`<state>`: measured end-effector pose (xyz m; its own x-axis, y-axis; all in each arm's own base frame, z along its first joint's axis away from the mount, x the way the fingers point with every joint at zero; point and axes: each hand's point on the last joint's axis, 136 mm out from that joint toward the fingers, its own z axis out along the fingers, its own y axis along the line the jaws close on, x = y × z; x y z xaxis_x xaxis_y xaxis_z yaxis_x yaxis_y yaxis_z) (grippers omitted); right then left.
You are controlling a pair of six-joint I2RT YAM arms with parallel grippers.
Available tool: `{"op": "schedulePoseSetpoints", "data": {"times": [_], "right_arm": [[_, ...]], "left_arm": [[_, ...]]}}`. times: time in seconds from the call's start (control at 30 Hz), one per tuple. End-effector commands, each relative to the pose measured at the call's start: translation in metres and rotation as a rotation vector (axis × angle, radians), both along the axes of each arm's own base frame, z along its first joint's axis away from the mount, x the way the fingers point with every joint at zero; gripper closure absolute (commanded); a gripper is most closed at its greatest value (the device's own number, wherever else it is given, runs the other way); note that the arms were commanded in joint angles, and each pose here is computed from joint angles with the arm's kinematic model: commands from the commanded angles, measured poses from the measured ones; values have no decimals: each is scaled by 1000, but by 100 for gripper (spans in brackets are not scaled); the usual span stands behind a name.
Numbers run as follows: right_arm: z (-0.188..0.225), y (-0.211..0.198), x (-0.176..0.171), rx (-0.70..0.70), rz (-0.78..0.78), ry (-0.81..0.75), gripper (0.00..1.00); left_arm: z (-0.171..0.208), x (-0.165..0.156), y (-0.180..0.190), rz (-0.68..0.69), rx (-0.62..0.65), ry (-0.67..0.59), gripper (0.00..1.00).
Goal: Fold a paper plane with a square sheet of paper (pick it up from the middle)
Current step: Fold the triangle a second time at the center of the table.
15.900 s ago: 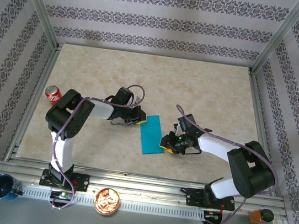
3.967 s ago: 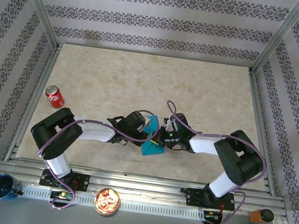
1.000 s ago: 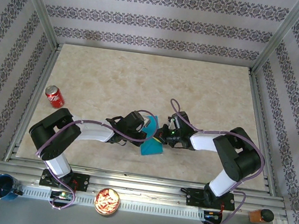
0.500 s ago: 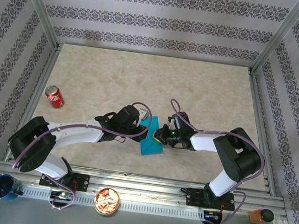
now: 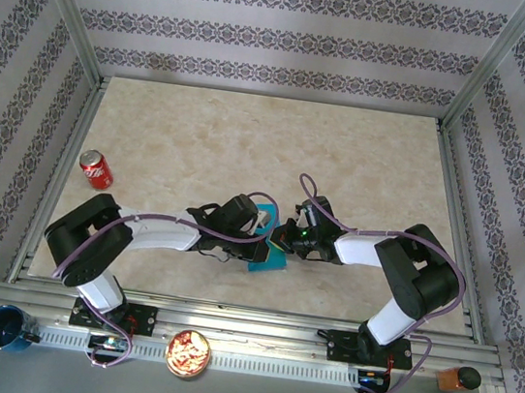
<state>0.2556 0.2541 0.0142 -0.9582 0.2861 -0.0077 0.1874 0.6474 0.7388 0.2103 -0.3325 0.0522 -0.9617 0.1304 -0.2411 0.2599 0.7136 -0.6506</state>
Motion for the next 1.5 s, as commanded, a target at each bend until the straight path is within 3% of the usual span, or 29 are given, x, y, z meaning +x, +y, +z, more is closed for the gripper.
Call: {"op": "schedulePoseSetpoints", "data": {"times": [0.0,0.63,1.47], "right_arm": [[-21,-15,-10,-83,-35,57,100],[-25,-19,-14,-98,-33,64,100],[-32,-22,-16,-114,-33,79,100]], "left_arm": [[6,4,-18,-2,-62,16,100],[-34,-1,3,65,31,66,100],[-40,-35,21,91,-24,177,100]]}}
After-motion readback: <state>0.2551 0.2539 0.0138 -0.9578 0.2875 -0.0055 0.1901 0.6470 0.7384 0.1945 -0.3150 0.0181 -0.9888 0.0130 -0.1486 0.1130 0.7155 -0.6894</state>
